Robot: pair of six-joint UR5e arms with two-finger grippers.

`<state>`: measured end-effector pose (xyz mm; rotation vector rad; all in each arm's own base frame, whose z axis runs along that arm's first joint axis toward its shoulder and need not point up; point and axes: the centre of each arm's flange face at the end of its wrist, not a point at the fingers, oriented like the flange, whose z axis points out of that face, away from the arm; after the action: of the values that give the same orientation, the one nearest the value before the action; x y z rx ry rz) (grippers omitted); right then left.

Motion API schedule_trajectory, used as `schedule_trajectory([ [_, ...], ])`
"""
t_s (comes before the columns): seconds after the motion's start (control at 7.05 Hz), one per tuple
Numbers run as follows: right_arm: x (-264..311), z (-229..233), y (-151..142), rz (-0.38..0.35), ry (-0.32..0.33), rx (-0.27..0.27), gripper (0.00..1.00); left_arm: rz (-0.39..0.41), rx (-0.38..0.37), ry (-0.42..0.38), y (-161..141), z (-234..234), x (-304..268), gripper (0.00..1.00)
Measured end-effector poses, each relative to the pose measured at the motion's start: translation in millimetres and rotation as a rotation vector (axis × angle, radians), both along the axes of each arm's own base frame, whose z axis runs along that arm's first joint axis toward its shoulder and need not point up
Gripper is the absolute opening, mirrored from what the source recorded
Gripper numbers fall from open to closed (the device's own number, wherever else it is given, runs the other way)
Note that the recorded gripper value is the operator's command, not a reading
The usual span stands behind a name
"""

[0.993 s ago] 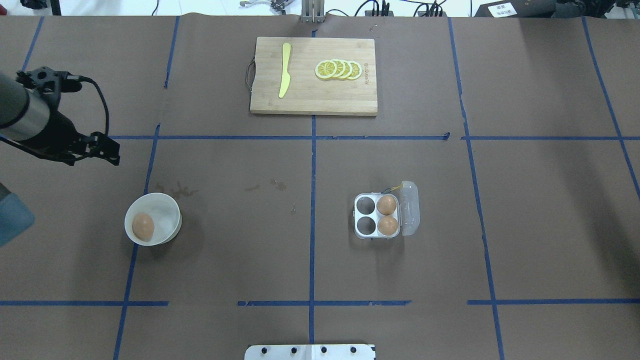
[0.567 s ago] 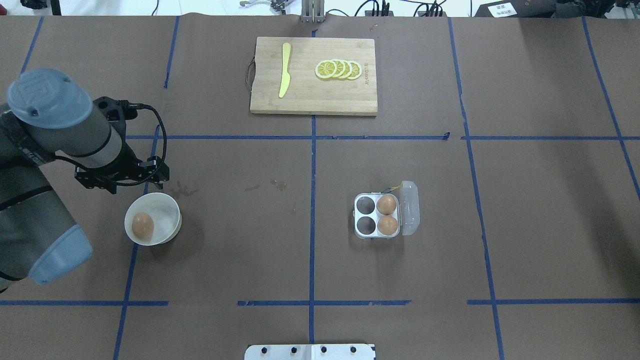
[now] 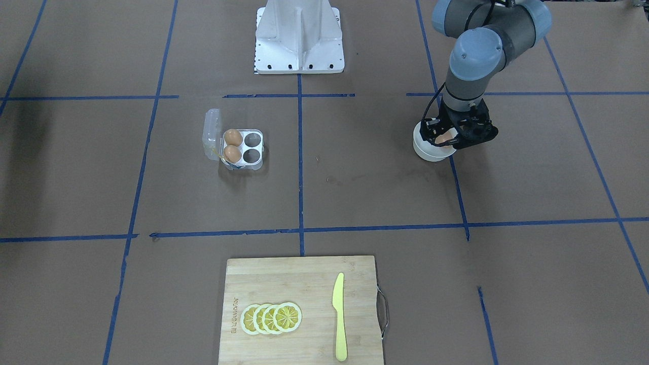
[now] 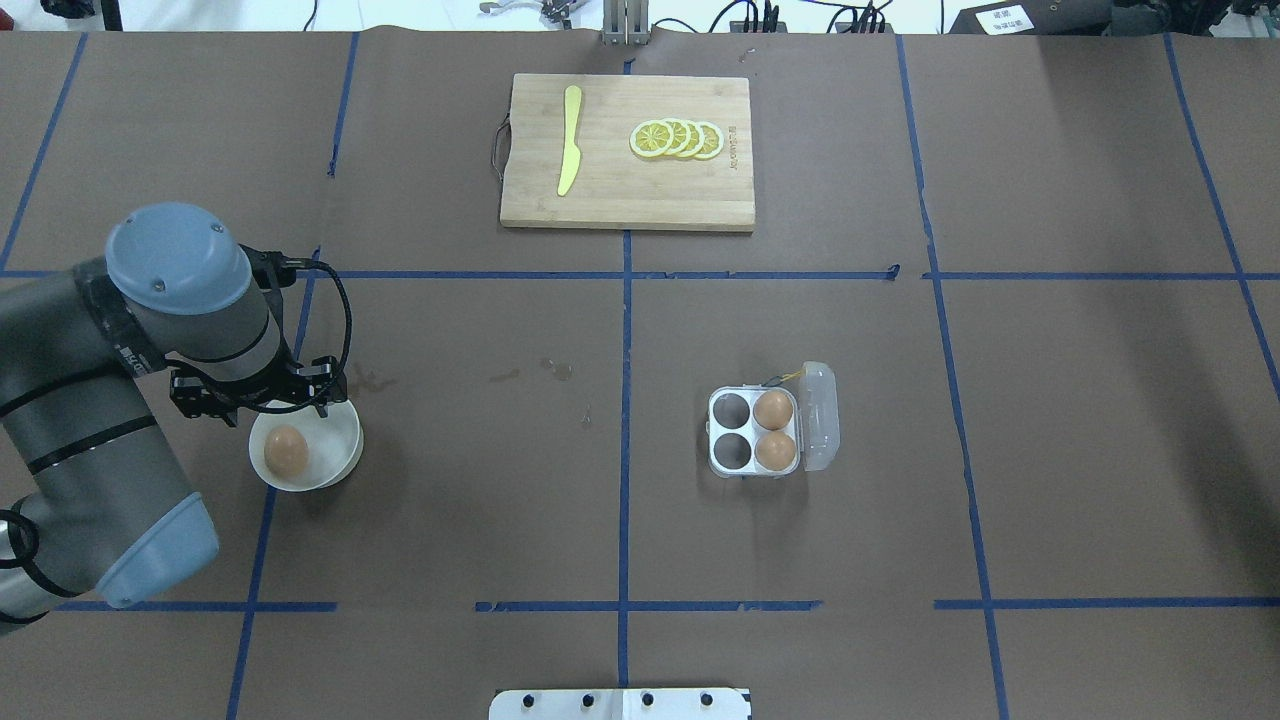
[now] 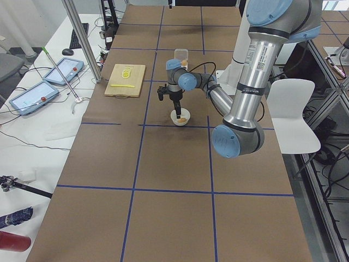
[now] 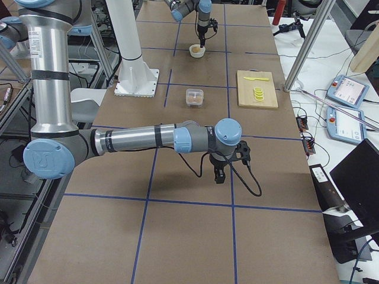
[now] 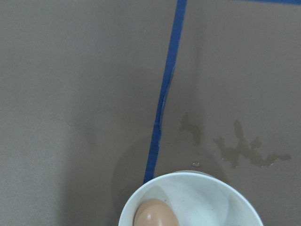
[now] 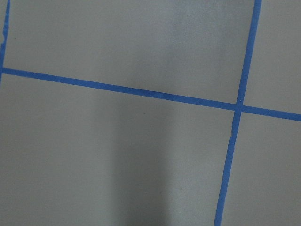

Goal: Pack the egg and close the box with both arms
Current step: 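Move the left gripper over the white bowl and lower toward the brown egg, then close the left gripper on the brown egg inside the bowl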

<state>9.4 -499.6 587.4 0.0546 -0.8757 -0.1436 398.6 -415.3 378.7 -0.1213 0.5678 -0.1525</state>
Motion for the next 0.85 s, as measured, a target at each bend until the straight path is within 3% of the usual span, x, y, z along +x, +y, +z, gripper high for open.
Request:
schedule_trajectory([
  [0.85,0.0,4.1,-0.2,-0.001,0.000,-0.007,1.00,0.050,-0.028,-0.040,17.8,19.6,30.1,0.78],
])
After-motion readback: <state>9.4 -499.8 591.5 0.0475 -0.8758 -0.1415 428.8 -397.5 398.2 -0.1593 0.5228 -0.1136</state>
